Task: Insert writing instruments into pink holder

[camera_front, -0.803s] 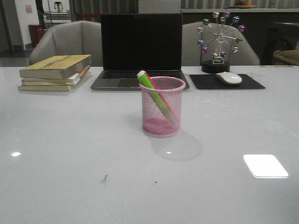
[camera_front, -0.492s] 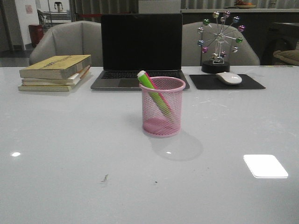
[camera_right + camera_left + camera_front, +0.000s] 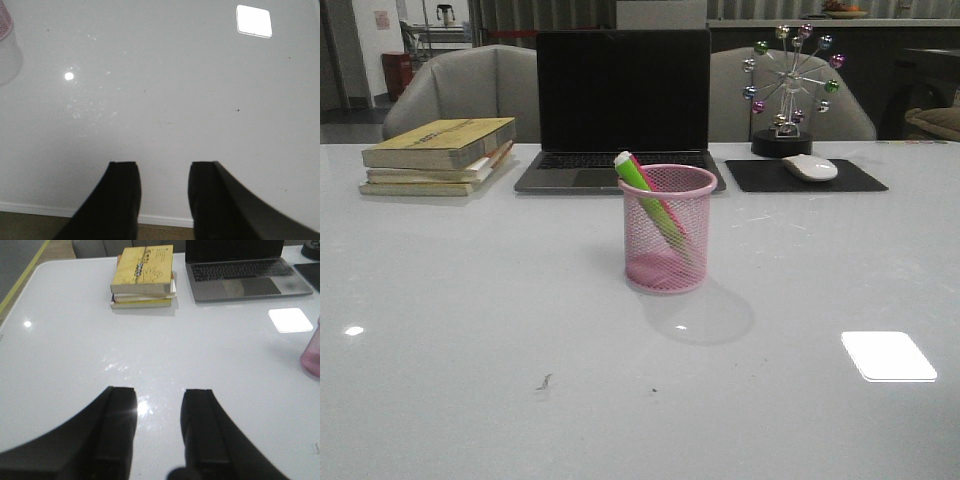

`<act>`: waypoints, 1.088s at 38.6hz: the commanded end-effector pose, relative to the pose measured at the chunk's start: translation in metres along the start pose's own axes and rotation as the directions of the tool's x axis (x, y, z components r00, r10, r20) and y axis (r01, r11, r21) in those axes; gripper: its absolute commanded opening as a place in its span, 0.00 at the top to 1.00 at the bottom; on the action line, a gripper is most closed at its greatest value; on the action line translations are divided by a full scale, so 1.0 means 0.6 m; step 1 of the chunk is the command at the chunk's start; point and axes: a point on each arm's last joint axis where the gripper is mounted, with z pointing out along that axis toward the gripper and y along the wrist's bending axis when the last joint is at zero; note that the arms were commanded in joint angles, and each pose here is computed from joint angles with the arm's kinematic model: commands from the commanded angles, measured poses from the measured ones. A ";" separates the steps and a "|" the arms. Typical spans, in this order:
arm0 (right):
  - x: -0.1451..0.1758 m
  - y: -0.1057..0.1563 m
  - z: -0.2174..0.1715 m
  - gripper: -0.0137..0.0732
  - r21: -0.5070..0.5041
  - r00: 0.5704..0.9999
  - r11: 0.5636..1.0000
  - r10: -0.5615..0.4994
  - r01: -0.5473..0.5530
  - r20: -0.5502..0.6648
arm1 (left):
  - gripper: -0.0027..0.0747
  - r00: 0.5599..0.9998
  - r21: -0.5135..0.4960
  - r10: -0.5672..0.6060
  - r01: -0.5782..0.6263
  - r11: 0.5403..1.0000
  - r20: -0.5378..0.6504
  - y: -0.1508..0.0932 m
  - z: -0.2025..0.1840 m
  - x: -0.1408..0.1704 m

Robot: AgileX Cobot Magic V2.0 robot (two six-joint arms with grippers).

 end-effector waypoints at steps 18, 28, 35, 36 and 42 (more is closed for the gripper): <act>-0.020 -0.004 -0.010 0.49 0.015 0.996 1.000 -0.008 0.007 0.088 | 0.58 0.986 -0.017 -0.013 0.016 1.000 0.164 0.002 0.000 -0.004; -0.024 0.003 -0.010 0.77 -0.031 0.993 0.999 0.031 -0.028 0.112 | 0.58 0.986 -0.017 -0.013 0.016 1.000 0.164 0.002 0.000 -0.004; -0.031 0.007 -0.012 0.78 -0.065 0.985 0.997 0.060 -0.050 0.160 | 0.58 0.986 -0.017 -0.013 0.016 1.000 0.164 0.002 0.000 -0.004; -0.032 0.008 -0.012 0.78 -0.071 0.984 0.996 0.064 -0.053 0.165 | 0.58 0.986 -0.017 -0.013 0.016 1.000 0.164 0.002 0.000 -0.004; -0.032 0.008 -0.012 0.78 -0.072 0.984 0.996 0.065 -0.054 0.167 | 0.58 0.986 -0.017 -0.013 0.016 1.000 0.164 0.002 0.000 -0.004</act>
